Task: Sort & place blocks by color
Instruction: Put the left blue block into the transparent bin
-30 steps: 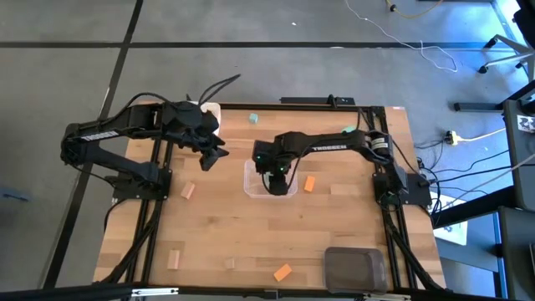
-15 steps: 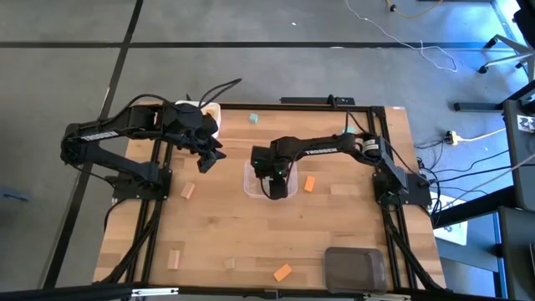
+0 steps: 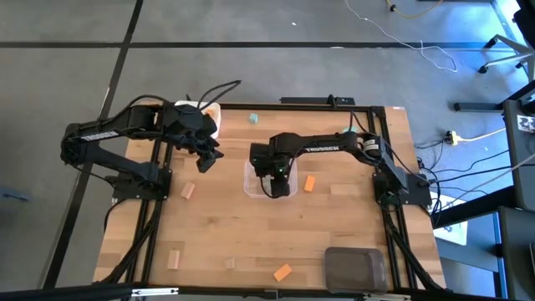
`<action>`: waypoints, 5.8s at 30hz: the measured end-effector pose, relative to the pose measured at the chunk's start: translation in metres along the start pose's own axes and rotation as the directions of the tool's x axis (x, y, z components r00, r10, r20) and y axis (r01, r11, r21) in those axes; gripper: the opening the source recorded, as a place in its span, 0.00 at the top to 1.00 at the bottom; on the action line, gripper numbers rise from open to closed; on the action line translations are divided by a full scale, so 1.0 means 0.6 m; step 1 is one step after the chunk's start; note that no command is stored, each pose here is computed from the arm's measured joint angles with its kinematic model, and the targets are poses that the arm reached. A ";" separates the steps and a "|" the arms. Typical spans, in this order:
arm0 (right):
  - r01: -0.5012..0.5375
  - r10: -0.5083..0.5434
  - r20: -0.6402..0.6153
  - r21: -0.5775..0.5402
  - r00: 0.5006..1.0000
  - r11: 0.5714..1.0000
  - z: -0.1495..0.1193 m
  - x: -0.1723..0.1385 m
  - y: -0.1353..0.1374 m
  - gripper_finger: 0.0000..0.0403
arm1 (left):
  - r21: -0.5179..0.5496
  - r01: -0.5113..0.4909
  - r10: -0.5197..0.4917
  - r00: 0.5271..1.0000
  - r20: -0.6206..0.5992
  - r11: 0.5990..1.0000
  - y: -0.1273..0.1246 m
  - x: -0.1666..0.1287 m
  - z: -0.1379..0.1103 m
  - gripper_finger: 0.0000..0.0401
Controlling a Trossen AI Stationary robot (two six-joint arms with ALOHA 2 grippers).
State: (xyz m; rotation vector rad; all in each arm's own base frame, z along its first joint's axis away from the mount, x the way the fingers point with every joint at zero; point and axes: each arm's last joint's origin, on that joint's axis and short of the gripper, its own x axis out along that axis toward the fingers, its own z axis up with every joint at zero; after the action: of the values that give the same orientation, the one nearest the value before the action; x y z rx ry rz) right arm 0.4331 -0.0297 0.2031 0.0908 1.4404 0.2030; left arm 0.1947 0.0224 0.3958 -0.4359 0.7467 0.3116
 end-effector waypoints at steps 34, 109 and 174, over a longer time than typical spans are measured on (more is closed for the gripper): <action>0.353 -0.353 0.507 0.101 0.786 0.930 -0.172 -0.422 0.096 0.56 | -0.455 -0.254 0.293 0.956 0.016 0.854 0.275 0.208 0.125 0.51; 0.444 -0.453 0.456 0.134 0.766 0.886 -0.214 -0.450 0.057 0.56 | -0.417 -0.268 0.213 0.961 -0.176 0.868 0.415 0.486 0.054 0.98; 0.433 -0.455 0.481 0.164 0.749 0.886 -0.210 -0.452 0.057 0.56 | -0.342 0.154 -0.168 0.986 -0.011 0.927 0.344 0.357 0.122 0.73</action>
State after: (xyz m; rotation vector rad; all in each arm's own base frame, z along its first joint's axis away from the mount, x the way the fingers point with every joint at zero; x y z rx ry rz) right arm 0.2739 -0.0564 0.4574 -0.1612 0.8948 -0.2391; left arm 0.2994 0.2617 0.2361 -0.8293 0.6917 0.2782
